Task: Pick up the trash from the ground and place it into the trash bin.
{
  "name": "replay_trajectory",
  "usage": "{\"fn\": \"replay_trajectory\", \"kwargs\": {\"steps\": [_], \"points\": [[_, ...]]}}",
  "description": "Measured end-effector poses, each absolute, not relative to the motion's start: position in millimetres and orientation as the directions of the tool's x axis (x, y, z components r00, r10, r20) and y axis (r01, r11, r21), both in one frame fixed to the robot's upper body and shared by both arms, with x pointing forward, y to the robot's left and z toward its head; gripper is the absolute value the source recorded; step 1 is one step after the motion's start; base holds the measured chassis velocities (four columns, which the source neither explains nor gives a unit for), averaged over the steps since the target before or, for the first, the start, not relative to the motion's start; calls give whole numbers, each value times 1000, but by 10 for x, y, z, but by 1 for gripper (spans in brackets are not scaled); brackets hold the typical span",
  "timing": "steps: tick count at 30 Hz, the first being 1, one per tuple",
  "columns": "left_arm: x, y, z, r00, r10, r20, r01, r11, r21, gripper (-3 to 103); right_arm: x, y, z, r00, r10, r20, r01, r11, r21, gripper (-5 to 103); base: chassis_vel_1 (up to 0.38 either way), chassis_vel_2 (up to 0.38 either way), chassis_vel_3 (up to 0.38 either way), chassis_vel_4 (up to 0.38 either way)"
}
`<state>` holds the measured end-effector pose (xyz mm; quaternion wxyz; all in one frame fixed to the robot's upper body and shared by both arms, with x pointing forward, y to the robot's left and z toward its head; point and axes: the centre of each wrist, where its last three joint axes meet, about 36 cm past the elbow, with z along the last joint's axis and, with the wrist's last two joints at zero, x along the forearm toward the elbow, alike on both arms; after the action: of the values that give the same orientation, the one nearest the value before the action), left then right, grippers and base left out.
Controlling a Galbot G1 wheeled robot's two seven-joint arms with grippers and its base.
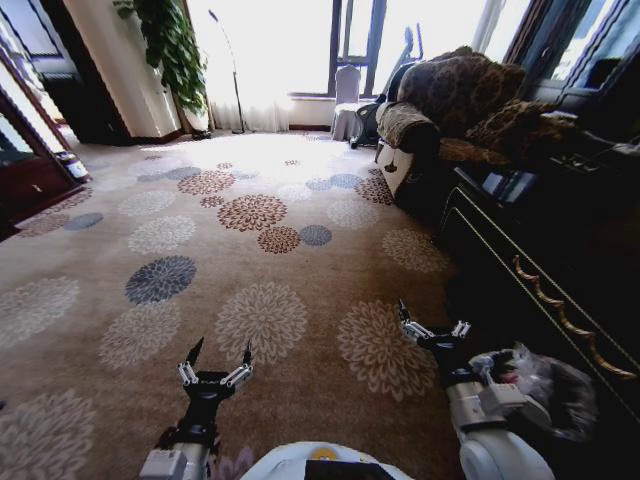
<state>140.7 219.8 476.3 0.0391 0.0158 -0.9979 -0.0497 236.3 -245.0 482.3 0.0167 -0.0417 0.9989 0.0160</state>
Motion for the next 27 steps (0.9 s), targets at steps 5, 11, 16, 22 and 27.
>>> {"fn": "replay_trajectory", "kwargs": {"steps": [5,11,16,22,27], "points": [[1407,2198,4763,-996,-35,76,-28,995,100,100,2364,-2450,4822,-996,-83,-35,-84,996,31,100,0,0,0,0],[1407,2198,4763,-996,-35,76,-28,995,100,100,2364,-2450,4822,-996,-83,-35,-84,996,31,100,0,0,0,0],[1407,2198,4763,-996,-35,76,-28,995,100,100,2364,-2450,4822,-996,-83,-35,-84,996,31,100,0,0,0,0],[1407,2198,4763,-996,-35,76,-28,995,100,100,2363,-2450,4823,-996,-83,-35,-84,996,31,100,0,0,0,0],[1407,2198,4763,-996,-35,76,-28,995,100,100,2363,-2450,4822,-996,-83,-35,-84,996,31,100,0,0,0,0]]}}
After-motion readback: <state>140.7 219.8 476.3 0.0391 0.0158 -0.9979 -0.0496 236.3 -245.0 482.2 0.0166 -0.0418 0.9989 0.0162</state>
